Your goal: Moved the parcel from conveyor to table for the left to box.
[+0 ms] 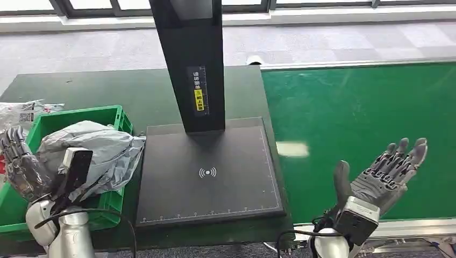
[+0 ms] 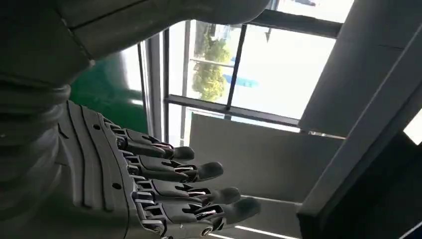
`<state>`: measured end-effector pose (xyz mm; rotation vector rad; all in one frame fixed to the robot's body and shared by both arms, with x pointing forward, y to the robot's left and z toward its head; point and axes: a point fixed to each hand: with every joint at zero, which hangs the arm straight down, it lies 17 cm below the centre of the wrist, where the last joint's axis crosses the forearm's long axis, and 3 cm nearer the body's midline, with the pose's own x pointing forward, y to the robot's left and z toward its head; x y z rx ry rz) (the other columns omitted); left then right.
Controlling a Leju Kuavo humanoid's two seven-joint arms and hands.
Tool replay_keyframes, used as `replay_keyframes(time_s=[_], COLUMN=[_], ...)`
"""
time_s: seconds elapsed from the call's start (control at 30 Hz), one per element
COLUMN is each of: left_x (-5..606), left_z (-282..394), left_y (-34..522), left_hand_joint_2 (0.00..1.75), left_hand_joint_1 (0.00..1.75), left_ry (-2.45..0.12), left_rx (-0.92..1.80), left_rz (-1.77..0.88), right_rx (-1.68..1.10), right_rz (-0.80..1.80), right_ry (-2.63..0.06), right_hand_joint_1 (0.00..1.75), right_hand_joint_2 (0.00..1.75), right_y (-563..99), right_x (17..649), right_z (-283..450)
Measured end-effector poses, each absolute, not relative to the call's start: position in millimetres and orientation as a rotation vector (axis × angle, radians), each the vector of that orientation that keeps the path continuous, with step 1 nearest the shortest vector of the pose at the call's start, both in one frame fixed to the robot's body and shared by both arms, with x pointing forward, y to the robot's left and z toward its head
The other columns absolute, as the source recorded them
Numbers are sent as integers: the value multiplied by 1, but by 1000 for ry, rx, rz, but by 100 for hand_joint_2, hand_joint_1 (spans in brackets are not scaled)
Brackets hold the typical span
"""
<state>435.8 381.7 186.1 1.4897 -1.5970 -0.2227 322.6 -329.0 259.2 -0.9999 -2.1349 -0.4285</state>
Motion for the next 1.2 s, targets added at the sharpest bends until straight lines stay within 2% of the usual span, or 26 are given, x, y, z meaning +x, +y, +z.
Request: replay_keyframes(time_s=[0.33, 0.5, 0.73, 1.2], left_x=[408, 421, 426, 425], left_z=[193, 190, 211, 224], left_y=[399, 366, 332, 315], left_hand_joint_2=[0, 0, 0, 0], left_hand_joint_1=[0, 0, 0, 0], left_ry=[-1710, -1860, -1990, -2042], left_rx=[1383, 982, 740, 697], left_rz=[96, 286, 319, 275], right_rx=[-1002, -999, -1000, -1000], right_rz=[-419, -424, -425, -425], right_ry=[-2133, -2132, -2131, -2130], right_hand_joint_1=[0, 0, 0, 0], right_hand_joint_2=[175, 175, 175, 175], right_y=[-328, -328, -329, -329], right_x=[323, 323, 323, 323], right_z=[258, 258, 257, 257])
